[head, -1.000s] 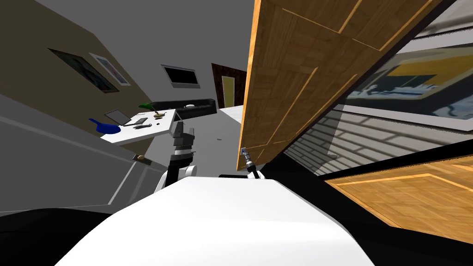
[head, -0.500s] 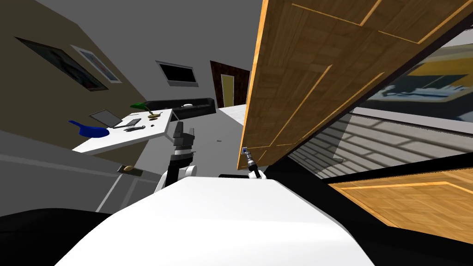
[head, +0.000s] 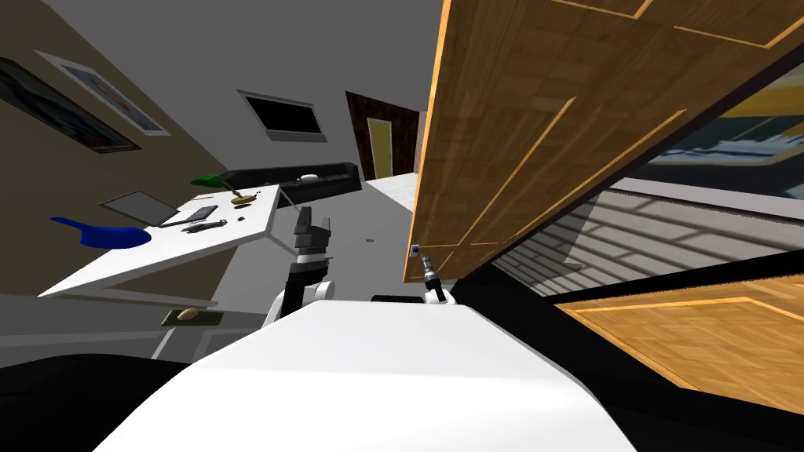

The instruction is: Push the door open

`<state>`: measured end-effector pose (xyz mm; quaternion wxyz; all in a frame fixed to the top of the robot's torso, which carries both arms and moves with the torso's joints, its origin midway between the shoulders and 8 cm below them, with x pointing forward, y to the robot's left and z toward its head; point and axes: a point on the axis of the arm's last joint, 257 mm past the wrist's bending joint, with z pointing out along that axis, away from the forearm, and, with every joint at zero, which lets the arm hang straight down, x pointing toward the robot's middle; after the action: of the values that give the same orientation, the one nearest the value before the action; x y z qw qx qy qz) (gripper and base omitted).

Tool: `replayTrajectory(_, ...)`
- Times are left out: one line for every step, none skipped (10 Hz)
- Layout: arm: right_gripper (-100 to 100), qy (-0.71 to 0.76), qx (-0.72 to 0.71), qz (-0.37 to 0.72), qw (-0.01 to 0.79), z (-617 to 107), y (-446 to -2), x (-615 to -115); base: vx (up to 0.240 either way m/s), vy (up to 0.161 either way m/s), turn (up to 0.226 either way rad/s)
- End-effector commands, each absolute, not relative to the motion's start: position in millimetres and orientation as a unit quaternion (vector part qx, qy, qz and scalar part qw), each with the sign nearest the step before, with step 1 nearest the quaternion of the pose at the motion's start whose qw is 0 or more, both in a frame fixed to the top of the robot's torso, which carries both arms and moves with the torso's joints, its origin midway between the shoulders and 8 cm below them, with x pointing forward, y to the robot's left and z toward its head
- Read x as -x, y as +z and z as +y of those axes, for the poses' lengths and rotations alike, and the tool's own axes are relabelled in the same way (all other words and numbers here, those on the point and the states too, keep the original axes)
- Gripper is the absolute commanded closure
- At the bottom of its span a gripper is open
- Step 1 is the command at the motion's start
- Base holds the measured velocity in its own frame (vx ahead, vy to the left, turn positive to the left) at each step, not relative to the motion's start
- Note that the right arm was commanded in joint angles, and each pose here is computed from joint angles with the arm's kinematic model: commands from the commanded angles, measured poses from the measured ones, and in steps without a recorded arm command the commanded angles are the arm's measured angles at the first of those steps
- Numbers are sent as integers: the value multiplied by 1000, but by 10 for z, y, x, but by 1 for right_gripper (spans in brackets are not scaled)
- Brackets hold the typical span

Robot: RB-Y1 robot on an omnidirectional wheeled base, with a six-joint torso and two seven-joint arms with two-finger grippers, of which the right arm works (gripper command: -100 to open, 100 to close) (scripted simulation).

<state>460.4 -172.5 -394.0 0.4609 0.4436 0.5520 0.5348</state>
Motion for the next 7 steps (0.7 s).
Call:
replayTrajectory(-100, 536, -446, 551, 460, -1717, -3940, -4601, -251, 42, -29)
replayTrajectory(-100, 537, -447, 549, 459, -1708, -3935, -4602, -240, 10, -60)
replayTrajectory(-100, 538, -449, 547, 458, -1695, -3931, -4604, -212, 23, -56)
replayTrajectory(-100, 539, -451, 545, 457, -1673, -3924, -4606, -246, 28, -54)
replayTrajectory(-100, 540, -453, 544, 456, -1658, -3919, -4607, -240, 56, -40)
replayTrajectory(-100, 539, -452, 545, 456, -1671, -3921, -4602, -102, 32, -13)
replayTrajectory(-100, 538, -452, 544, 459, -1706, -3925, -4596, 97, 37, 34)
